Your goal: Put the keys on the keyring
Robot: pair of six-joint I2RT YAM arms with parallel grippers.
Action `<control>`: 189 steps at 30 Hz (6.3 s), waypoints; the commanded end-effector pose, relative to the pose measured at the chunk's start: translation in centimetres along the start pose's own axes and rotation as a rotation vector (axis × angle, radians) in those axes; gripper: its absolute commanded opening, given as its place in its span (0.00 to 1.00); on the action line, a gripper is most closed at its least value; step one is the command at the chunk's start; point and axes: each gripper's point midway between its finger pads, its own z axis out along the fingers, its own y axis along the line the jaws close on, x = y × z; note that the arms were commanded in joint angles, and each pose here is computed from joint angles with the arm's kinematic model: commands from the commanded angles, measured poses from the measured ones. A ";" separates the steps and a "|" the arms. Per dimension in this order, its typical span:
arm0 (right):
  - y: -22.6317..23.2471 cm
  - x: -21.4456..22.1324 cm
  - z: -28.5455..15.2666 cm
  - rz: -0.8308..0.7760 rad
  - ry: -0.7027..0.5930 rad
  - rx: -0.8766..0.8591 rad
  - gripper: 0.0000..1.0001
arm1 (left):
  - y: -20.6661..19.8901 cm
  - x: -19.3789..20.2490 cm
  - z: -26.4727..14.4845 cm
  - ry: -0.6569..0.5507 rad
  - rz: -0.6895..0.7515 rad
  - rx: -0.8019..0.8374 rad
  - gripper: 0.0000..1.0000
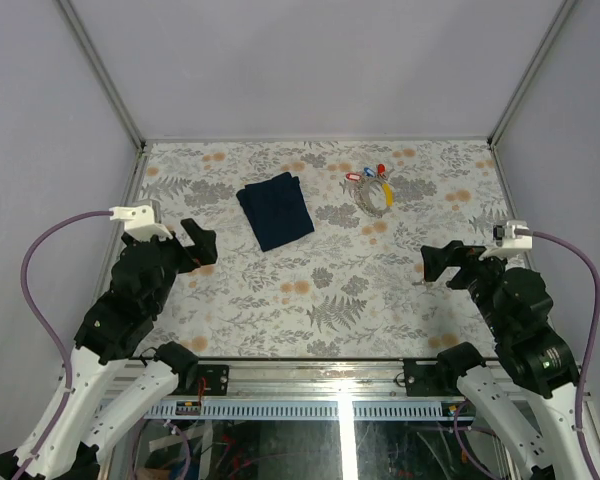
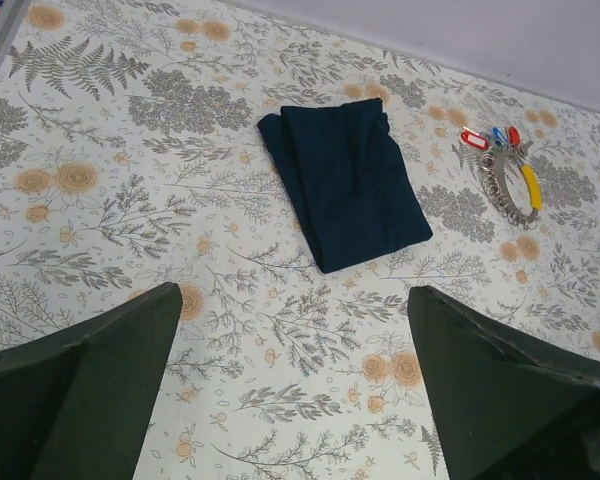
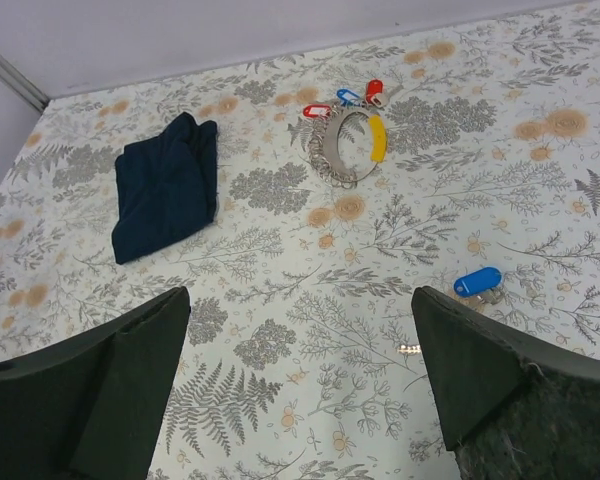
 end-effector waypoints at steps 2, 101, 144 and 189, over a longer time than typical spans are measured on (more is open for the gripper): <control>-0.3 -0.8 0.4 -0.008 -0.003 0.035 0.99 | 0.5 -0.2 0.2 -0.022 -0.022 -0.031 1.00; -7.5 19.9 33.3 -0.103 0.836 0.240 0.15 | -0.8 7.8 3.6 0.241 0.126 0.058 0.84; 10.7 -5.0 12.4 -0.140 0.239 -0.535 0.00 | -16.3 -3.7 -2.0 -0.060 0.209 0.867 0.87; 23.1 -10.9 -9.3 -0.326 -0.180 -1.456 0.00 | -31.7 -7.1 -15.0 -0.256 0.169 1.523 0.40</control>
